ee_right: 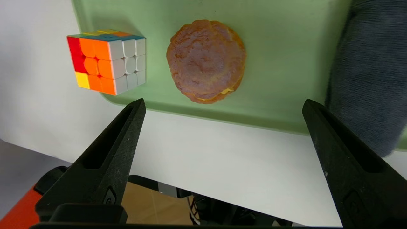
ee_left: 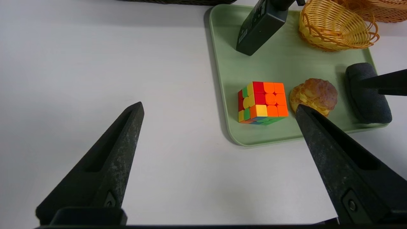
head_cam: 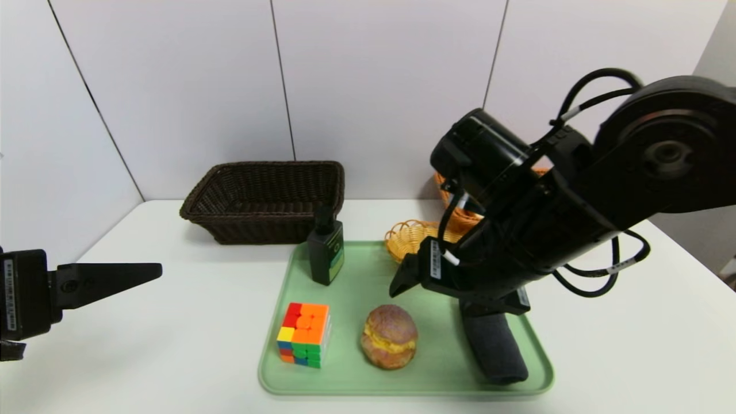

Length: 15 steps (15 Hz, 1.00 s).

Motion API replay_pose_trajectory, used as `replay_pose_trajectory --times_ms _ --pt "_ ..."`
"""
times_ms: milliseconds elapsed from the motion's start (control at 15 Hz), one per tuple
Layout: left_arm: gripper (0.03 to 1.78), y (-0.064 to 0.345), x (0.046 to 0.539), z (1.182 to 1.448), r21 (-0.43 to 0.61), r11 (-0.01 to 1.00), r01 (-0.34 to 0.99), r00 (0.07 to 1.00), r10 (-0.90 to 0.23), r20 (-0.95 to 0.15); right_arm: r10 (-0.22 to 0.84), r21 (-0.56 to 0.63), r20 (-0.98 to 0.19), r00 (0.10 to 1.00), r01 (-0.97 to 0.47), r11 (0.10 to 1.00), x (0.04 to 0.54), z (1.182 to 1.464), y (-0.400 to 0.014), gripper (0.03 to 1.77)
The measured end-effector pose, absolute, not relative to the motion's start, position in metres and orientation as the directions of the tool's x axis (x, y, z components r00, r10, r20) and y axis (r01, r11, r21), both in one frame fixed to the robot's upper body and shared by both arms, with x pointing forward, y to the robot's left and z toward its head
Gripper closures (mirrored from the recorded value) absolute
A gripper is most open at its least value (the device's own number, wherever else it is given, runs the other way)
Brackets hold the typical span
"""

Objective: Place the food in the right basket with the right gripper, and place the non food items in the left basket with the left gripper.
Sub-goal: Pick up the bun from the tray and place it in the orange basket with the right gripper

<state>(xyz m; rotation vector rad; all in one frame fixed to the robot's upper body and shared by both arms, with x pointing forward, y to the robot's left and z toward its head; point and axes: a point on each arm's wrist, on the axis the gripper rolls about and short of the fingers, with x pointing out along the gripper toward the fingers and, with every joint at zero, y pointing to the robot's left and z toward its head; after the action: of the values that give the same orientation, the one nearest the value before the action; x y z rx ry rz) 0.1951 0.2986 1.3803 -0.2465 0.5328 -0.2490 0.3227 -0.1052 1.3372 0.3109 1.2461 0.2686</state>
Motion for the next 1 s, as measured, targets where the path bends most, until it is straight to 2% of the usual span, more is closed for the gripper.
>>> replay_pose_trajectory --times_ms 200,467,1000 --pt "0.12 0.3 0.192 1.381 -0.296 0.94 0.169 0.836 -0.296 -0.462 0.328 0.333 -0.909 0.256 -0.024 0.943 0.335 1.317 -0.086 0.11" --pt "0.12 0.3 0.191 1.381 -0.298 0.939 0.17 0.838 -0.297 -0.459 0.279 0.281 -0.928 0.246 -0.03 0.959 0.347 1.295 -0.069 0.11" --pt "0.12 0.3 0.19 1.382 -0.299 0.939 0.171 0.839 -0.298 -0.456 0.206 0.202 -0.954 0.22 -0.04 0.979 0.351 1.282 -0.05 0.1"
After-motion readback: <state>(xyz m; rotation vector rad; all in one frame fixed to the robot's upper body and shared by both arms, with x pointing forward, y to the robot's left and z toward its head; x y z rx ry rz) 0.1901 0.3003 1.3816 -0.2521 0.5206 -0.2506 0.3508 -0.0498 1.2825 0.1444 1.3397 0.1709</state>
